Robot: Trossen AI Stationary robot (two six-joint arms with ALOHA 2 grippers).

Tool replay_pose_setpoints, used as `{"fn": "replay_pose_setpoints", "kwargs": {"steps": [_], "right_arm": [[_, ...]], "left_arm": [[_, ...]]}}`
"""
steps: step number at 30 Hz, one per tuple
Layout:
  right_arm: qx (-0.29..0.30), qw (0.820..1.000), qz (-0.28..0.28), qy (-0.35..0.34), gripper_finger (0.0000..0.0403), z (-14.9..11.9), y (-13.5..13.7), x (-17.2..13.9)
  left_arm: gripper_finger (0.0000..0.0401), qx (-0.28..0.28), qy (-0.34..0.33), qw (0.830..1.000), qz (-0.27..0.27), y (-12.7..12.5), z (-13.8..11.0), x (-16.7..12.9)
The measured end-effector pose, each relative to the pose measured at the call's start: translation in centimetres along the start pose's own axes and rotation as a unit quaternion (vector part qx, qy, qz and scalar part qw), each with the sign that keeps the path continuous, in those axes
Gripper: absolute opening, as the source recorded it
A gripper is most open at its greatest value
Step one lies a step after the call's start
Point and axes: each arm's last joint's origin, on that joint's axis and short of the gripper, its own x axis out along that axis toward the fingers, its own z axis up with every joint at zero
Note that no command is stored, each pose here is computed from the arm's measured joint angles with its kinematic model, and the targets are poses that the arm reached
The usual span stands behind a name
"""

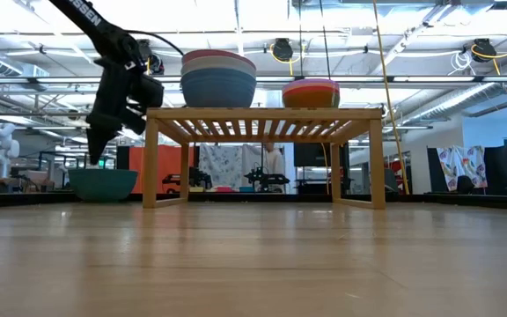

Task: Place and stack bowls onto a shelf
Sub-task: Stack the dark green bowl on top of the pink bowl on the shelf

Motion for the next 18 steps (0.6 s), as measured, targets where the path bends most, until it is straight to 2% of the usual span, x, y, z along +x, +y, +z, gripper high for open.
{"fn": "replay_pose_setpoints", "kwargs": {"steps": [5,13,18], "right_arm": [[0.001,1.000,0.000,0.000,0.0100,0.0,0.0,0.0],[0.001,1.000,0.000,0.000,0.0100,0.0,0.0,0.0],[0.001,1.000,0.000,0.000,0.0100,0.0,0.0,0.0]], "left_arm": [[0.0056,-0.001,-0.023,1.000,0.012,0.2,0.5,0.0],[0.0056,0.002,-0.013,1.000,-0.022,-0.1,0.2,0.8],[0.0056,0.001,-0.006,1.000,0.007,-0.1,0.2,1.5]]}}
